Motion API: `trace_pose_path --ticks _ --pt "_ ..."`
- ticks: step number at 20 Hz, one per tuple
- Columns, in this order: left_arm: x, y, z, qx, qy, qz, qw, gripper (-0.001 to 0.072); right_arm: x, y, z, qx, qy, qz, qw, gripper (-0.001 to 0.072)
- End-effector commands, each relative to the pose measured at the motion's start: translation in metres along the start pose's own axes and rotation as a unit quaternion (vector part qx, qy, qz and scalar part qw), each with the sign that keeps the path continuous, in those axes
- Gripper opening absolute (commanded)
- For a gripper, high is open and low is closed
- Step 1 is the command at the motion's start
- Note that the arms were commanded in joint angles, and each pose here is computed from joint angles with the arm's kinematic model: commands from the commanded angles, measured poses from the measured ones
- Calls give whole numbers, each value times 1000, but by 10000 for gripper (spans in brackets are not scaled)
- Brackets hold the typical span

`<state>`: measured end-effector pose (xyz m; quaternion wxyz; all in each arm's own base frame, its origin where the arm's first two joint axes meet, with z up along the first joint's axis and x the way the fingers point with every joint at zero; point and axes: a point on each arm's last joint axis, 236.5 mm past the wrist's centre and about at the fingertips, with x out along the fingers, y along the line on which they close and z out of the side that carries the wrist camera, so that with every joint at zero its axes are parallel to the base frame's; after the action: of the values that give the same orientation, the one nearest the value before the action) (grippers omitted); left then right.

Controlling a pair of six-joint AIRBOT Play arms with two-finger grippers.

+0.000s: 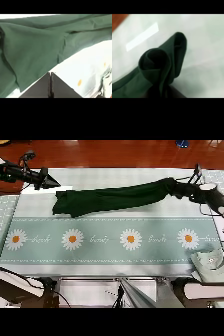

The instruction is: Fold the shirts.

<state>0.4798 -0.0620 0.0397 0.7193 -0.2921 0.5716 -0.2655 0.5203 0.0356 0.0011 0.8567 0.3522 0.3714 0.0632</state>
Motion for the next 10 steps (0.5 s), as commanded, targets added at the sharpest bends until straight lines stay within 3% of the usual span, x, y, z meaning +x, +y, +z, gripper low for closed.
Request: trace_pose_path --ticks 1,4,8,10 --pt "3 -42 -7 40 4 -10 999 24 -61 60 11 -91 -16 34 995 24" --pt "38 -103 -24 78 36 -59 995 24 -122 101 2 -126 -15 49 991 24" --pt "92 -163 -63 126 87 -78 985 24 -189 96 -7 -143 -26 -28 989 24" --pt "112 -189 -89 145 119 -85 979 24 -218 105 -19 -155 -27 -30 987 24"
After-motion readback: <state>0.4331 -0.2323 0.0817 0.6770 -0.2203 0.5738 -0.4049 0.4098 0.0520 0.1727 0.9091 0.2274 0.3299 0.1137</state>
